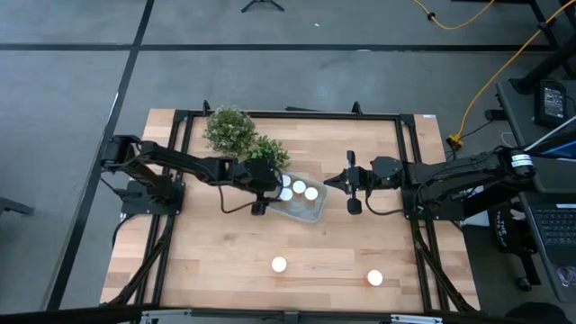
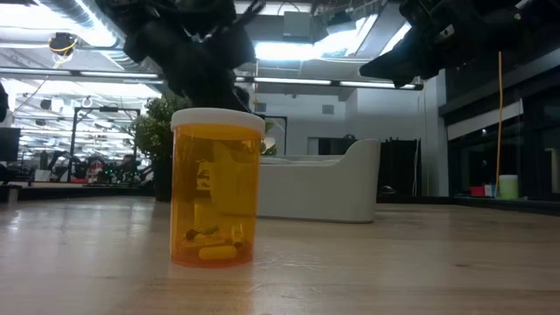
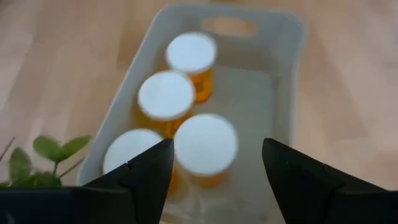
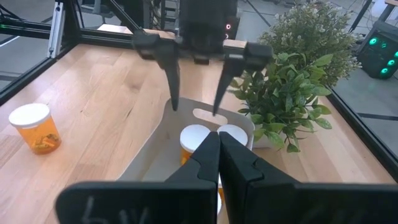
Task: Pick and place pill bottles into a basket
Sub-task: Put the orange pill bottle into the grey bin
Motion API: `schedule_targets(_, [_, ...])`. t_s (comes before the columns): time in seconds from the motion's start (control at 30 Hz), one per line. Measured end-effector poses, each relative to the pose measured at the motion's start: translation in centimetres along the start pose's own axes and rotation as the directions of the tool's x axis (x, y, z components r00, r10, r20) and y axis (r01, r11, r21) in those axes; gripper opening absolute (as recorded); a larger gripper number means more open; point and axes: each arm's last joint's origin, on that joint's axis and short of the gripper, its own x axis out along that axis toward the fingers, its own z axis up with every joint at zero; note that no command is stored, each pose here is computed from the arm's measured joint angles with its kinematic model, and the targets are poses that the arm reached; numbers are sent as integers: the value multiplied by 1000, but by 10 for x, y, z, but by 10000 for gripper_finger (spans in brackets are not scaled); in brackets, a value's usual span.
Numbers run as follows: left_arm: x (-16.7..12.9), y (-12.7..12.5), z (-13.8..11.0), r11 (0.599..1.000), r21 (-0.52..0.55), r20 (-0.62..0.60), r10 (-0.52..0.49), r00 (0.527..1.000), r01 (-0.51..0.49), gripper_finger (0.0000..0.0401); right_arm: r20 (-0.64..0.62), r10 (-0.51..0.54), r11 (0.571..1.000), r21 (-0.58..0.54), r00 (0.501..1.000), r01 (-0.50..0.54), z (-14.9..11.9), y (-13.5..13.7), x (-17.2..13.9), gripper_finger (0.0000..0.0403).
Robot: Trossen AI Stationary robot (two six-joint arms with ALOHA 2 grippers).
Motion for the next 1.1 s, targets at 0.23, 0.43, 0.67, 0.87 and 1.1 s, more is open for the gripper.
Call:
schedule_targets(0.23, [-25, -3, 10, 994, 22, 49, -104, 993, 103, 228, -1, 0, 1000, -1, 1000, 0, 0, 0, 0, 10])
schedule_targets(0.43, [-57, -4, 15, 994, 26, 62, -105, 993, 103, 195, -1, 1, 1000, -1, 1000, -1, 0, 0, 0, 10])
schedule_targets(0.67, [-95, -6, 12, 994, 9, 44, -107, 993, 107, 130, -2, 0, 1000, -2, 1000, 0, 0, 0, 0, 10])
schedule_targets(0.87, [-111, -14, 10, 991, 9, 39, -137, 990, 137, 73, -5, 1, 1000, -2, 1000, -1, -1, 0, 0, 10])
schedule_targets(1.1, [-108, -35, 13, 976, 78, 42, -207, 977, 204, 68, -6, 1, 1000, -3, 1000, -1, -1, 0, 0, 10])
